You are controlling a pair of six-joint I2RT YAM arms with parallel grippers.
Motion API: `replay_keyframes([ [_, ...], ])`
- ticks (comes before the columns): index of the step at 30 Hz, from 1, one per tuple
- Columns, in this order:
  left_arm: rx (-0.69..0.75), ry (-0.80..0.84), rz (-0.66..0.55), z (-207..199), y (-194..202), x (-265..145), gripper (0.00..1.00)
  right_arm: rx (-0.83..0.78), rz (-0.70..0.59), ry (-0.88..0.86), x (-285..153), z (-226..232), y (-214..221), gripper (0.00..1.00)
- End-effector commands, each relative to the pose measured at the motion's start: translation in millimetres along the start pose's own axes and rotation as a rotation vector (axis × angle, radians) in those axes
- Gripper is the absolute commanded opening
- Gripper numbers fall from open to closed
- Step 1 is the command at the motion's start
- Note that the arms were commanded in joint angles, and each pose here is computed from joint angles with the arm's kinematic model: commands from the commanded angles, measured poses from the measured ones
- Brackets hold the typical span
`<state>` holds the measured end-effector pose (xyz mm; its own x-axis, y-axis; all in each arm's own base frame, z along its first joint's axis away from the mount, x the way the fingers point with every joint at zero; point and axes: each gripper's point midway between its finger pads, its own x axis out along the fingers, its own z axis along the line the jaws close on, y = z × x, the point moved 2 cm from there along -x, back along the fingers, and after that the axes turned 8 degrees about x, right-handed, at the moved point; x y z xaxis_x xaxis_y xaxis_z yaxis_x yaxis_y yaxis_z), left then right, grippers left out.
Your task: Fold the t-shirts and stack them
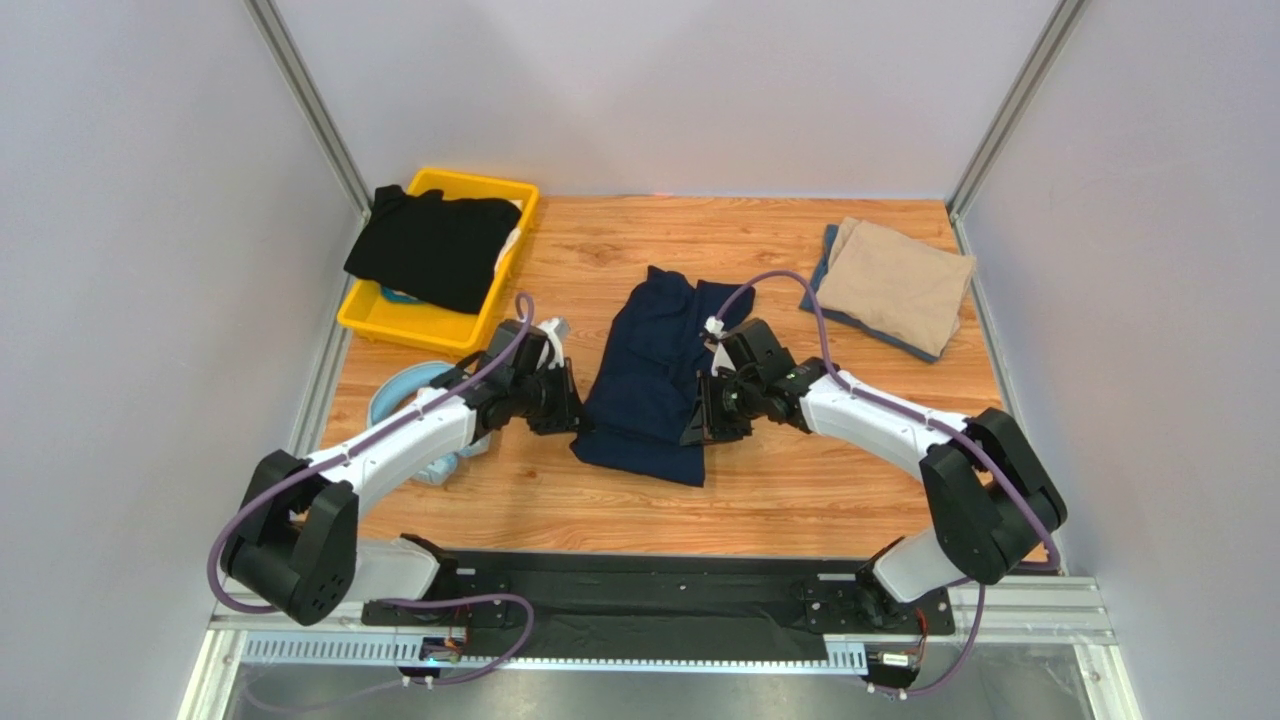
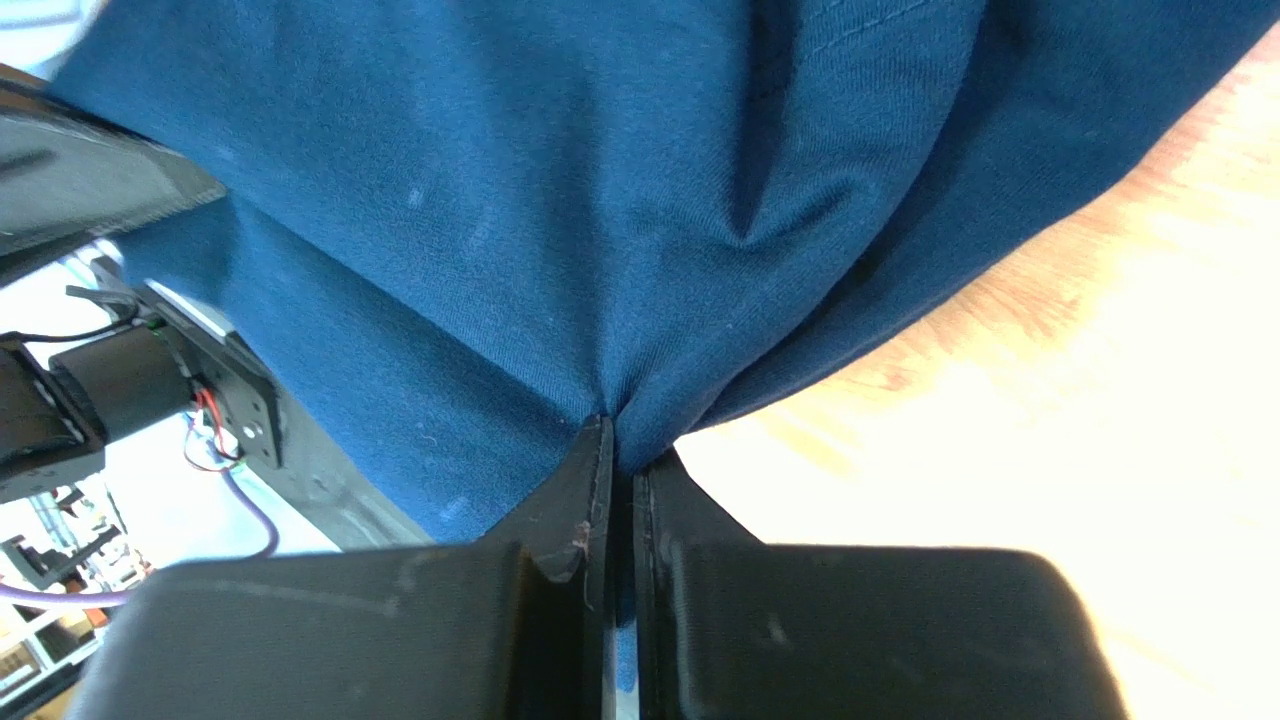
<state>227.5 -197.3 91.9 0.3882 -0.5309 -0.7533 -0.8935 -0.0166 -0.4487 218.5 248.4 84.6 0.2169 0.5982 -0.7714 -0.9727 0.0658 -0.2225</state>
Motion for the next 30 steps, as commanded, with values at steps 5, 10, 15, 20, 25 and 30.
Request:
replay_keyframes([
  [5,0.103,-0.073,-0.080,-17.9,-77.8,-7.1,0.00,0.000,-0.036,0.035,-9.3,18.7,-29.8,0.00],
  [10,0.126,-0.088,-0.067,-27.7,-113.0,8.2,0.00,-0.006,-0.046,0.055,-6.5,22.3,-44.2,0.01],
  [15,0.151,-0.095,-0.041,-34.6,-141.4,23.2,0.00,0.018,-0.069,0.059,-7.8,23.6,-65.6,0.02],
  [20,0.145,-0.075,-0.036,-37.9,-157.7,32.7,0.00,0.082,-0.056,0.057,-1.5,12.2,-80.1,0.02],
  [25,0.140,-0.053,-0.029,-39.0,-173.8,43.3,0.00,0.172,-0.051,0.000,-2.4,10.5,-99.1,0.02],
  [30,0.138,-0.029,-0.033,-44.1,-180.7,41.9,0.00,0.187,-0.047,-0.043,-0.6,15.3,-109.7,0.10],
])
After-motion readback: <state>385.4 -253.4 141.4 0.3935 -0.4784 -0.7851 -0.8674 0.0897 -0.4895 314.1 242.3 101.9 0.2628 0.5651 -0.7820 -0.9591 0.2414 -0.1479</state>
